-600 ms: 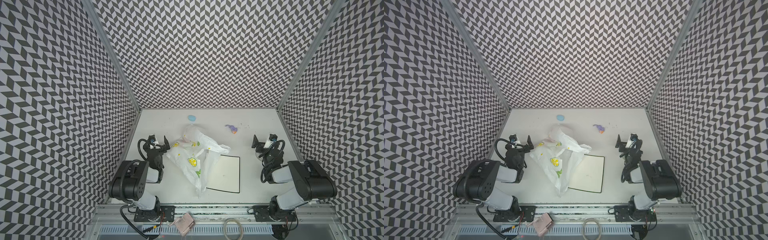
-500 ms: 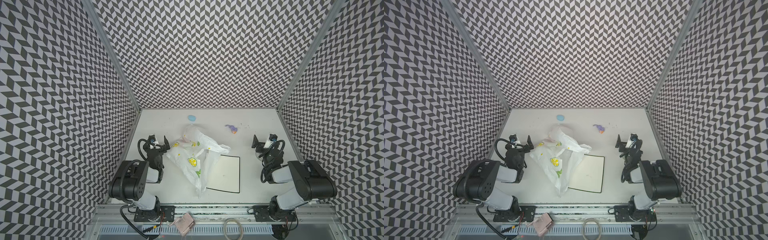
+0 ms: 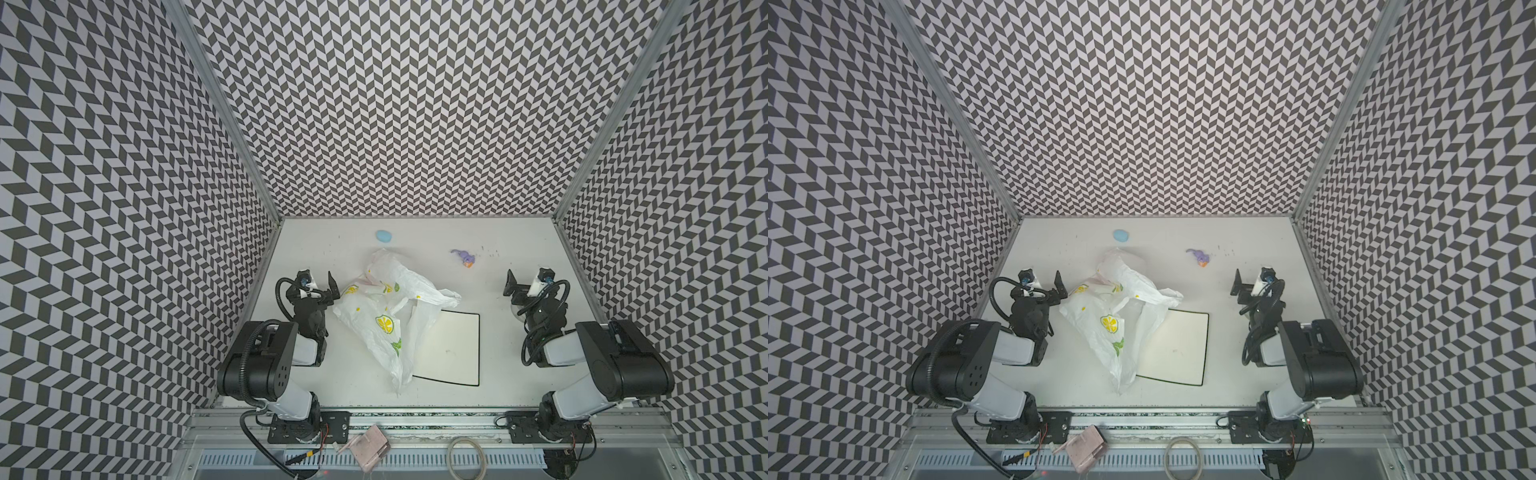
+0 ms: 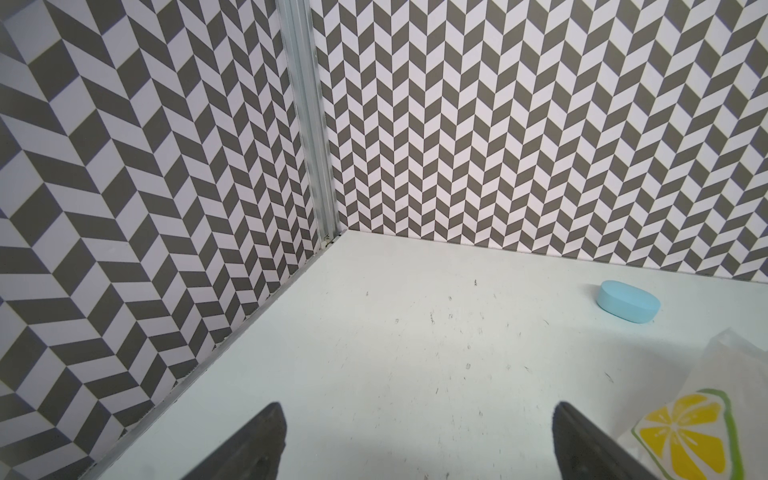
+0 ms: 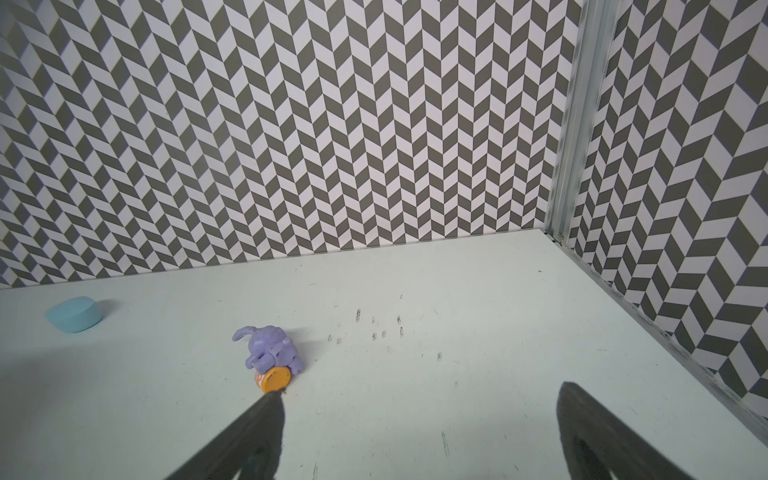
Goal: Take the fake fruits out of the plastic bag
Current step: 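Raise both grippers from rest toward the white lemon-print bag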
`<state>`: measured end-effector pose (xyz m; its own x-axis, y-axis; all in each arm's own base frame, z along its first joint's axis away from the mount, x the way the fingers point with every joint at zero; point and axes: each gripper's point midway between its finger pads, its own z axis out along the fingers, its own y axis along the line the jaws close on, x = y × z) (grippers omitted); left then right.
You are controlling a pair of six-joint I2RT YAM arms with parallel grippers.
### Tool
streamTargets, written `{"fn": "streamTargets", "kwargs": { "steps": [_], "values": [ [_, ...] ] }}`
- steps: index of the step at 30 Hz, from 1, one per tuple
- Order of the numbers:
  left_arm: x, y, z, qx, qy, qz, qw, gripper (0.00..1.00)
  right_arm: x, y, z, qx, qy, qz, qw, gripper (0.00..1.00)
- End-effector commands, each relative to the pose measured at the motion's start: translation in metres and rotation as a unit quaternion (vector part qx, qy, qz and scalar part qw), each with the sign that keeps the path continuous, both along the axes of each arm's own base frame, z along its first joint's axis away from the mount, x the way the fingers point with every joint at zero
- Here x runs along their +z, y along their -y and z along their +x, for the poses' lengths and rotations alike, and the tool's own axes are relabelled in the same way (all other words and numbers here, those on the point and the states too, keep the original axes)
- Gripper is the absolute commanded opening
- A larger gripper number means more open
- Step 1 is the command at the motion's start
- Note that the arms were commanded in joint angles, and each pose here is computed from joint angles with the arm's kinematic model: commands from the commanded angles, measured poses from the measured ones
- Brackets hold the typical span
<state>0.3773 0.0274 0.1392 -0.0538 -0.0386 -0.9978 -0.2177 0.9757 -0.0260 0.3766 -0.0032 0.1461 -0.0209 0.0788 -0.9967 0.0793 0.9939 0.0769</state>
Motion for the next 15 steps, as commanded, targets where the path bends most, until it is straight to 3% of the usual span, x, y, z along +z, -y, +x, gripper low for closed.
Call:
{"fn": "streamTargets", "kwargs": {
  "steps": [1,7,12,15],
  "values": [
    [0.007,0.003,-0.001,-0.007,0.014,0.000,1.000,1.00,0.013,0.001,0.002,-0.005,0.025,-0.002,1.000,0.99],
    [0.008,0.002,-0.002,-0.006,0.015,0.000,1.000,1.00,0.013,-0.001,0.003,0.004,0.020,-0.005,1.000,0.99],
    [0.025,0.008,-0.009,-0.025,0.032,0.009,0.999,1.00,0.048,-0.005,-0.009,0.017,0.049,-0.009,0.999,0.99],
    [0.043,0.008,-0.013,-0.026,0.037,0.007,0.999,1.00,0.069,0.003,-0.021,-0.003,0.060,0.058,0.997,0.99]
  ]
}}
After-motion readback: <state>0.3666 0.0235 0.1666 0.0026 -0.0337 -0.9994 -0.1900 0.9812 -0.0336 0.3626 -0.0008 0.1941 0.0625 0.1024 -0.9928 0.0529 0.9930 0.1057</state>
